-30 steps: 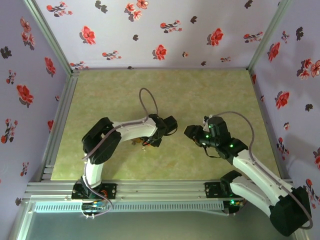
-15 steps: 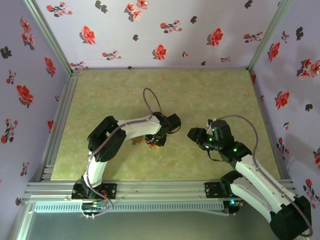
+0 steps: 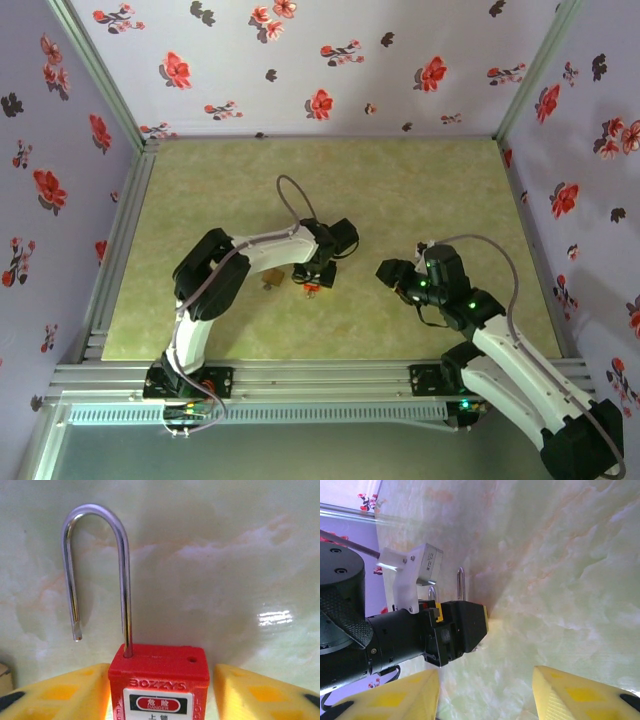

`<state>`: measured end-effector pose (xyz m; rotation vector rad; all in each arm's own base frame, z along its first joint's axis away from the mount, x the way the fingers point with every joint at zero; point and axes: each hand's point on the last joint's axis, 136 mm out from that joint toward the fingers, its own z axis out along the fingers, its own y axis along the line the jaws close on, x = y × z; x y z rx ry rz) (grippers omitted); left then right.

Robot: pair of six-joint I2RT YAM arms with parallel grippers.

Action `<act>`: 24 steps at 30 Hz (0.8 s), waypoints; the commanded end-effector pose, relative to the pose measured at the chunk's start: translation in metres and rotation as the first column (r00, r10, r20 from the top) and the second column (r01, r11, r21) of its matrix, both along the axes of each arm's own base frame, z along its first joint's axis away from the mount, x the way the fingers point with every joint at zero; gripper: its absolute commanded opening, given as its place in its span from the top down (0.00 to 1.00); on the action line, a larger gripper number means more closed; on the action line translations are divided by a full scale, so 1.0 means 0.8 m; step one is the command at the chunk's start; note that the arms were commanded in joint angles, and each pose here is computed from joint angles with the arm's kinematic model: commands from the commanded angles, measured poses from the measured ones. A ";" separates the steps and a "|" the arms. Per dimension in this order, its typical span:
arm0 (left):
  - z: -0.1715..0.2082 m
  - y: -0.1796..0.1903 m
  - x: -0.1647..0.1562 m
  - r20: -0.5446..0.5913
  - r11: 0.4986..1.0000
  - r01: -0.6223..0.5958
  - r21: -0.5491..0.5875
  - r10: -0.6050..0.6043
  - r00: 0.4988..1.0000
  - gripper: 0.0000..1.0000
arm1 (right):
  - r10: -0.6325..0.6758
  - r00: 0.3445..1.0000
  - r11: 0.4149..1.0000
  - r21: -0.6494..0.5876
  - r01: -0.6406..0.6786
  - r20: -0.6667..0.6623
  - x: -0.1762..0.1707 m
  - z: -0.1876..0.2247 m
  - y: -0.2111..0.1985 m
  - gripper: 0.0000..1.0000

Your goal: Unlock with the key

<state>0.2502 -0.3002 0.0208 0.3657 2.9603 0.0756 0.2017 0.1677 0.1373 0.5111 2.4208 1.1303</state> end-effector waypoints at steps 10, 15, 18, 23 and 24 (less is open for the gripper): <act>0.150 0.009 0.030 0.234 0.947 -0.055 -0.316 0.134 0.963 0.26 | 0.009 0.998 0.993 -0.115 -0.002 0.059 -0.004 0.004 -0.021 0.14; 0.243 0.053 0.060 0.492 0.920 0.035 -0.391 0.177 0.853 0.13 | 0.012 0.986 0.965 -0.261 0.031 0.163 0.002 0.022 -0.049 0.01; 0.283 0.100 0.078 0.594 0.909 0.040 -0.415 0.238 0.768 0.00 | -0.005 0.974 0.933 -0.350 0.086 0.227 0.010 0.033 -0.071 0.01; 0.311 0.194 0.107 0.685 0.900 -0.040 -0.435 0.359 0.634 0.00 | -0.039 0.953 0.850 -0.491 0.191 0.302 0.032 0.044 -0.109 0.01; 0.311 0.216 0.113 0.702 0.900 -0.068 -0.430 0.381 0.602 0.00 | -0.049 0.950 0.824 -0.525 0.213 0.309 0.040 0.044 -0.118 0.01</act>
